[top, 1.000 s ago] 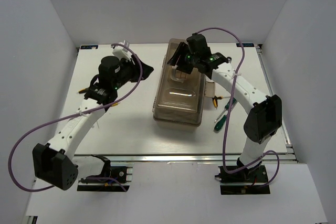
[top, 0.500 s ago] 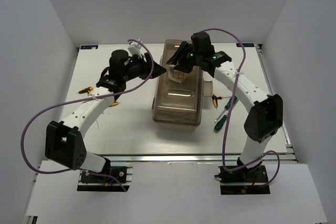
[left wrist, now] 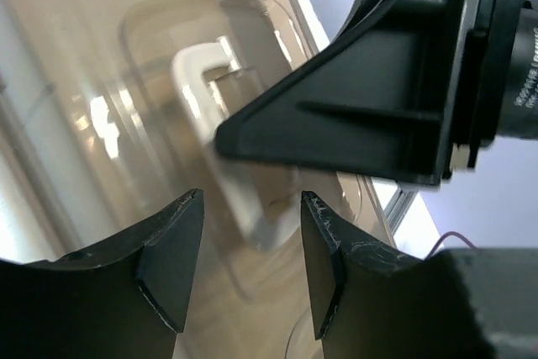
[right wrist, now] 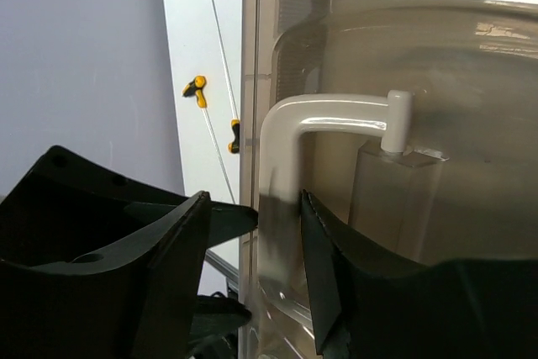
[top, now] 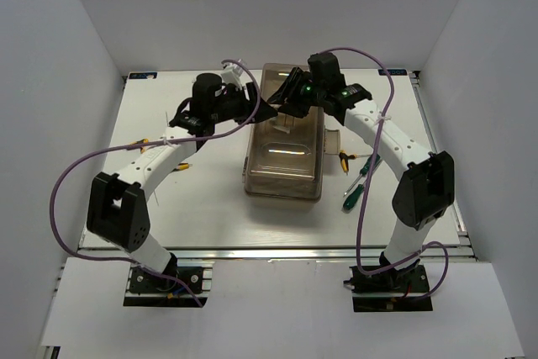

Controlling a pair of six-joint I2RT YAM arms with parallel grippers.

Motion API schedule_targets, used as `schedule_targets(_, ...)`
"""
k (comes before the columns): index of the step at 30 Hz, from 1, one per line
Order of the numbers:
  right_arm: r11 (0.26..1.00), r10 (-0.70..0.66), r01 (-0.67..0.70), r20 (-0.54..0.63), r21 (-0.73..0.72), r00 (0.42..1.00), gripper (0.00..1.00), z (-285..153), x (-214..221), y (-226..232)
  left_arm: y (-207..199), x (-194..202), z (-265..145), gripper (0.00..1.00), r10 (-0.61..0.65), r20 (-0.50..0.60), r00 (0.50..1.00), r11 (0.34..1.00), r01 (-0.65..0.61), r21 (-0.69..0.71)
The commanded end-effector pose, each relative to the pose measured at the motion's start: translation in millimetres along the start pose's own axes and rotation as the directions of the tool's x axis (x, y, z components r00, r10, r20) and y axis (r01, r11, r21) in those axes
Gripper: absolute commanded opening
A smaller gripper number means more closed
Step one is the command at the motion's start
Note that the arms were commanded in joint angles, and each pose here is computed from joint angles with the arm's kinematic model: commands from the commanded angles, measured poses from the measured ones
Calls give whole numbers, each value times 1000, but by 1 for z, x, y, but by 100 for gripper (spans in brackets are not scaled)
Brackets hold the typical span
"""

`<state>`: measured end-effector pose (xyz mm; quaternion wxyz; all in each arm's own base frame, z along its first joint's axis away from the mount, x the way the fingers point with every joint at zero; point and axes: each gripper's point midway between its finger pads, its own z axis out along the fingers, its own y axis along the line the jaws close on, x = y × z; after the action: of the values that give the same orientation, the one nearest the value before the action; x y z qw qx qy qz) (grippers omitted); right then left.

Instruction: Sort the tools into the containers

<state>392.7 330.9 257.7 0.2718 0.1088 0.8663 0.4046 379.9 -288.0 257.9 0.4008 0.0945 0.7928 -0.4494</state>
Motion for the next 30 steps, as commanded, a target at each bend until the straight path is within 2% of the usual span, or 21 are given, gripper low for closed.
schedule_targets(1,991,-12,11,0,-136,1000,52,-24,1,38,-5,6,7,60,27,-39,999,1000,-27,-10)
schedule_targets(6,988,-15,13,-12,-156,1000,52,-26,3,40,-5,14,17,59,26,-59,998,1000,-26,-4)
schedule_targets(9,986,-22,19,-20,-165,1000,53,-26,6,38,-8,19,25,48,22,-80,997,1000,-22,4)
schedule_targets(10,983,-39,36,-13,-179,999,54,-27,6,40,-6,22,27,40,19,-89,996,1000,-20,-2)
schedule_targets(12,979,-73,73,8,-191,997,62,-29,2,41,-7,24,30,32,19,-97,995,1000,-19,0)
schedule_targets(13,971,-140,145,43,-192,989,64,-29,-5,40,-5,25,32,24,12,-98,995,1000,-13,-11)
schedule_targets(14,969,-168,184,109,-163,980,70,-33,-21,37,-5,25,32,21,9,-100,995,1000,-11,-17)
schedule_targets(16,955,-232,263,207,-140,950,74,-39,-46,33,-4,23,33,19,3,-94,996,1000,-6,-27)
schedule_targets(17,938,-303,338,285,-82,910,74,-48,-71,23,-2,22,32,16,-1,-89,996,999,-4,-47)
schedule_targets(19,916,-366,401,350,-30,862,74,-60,-98,13,-2,14,31,13,0,-68,998,998,-4,-63)
schedule_targets(20,897,-408,441,392,5,824,75,-74,-122,1,-1,11,29,10,-2,-59,998,997,-3,-83)
schedule_targets(24,884,-445,463,412,62,795,74,-107,-156,-49,-8,-10,23,6,7,-10,1000,993,-8,-115)
schedule_targets(28,870,-493,457,335,185,803,69,-113,-145,-122,-16,-35,12,1,12,59,998,989,-3,-149)
schedule_targets(30,879,-475,438,251,191,844,69,-103,-116,-159,-17,-44,6,0,11,87,996,987,3,-163)
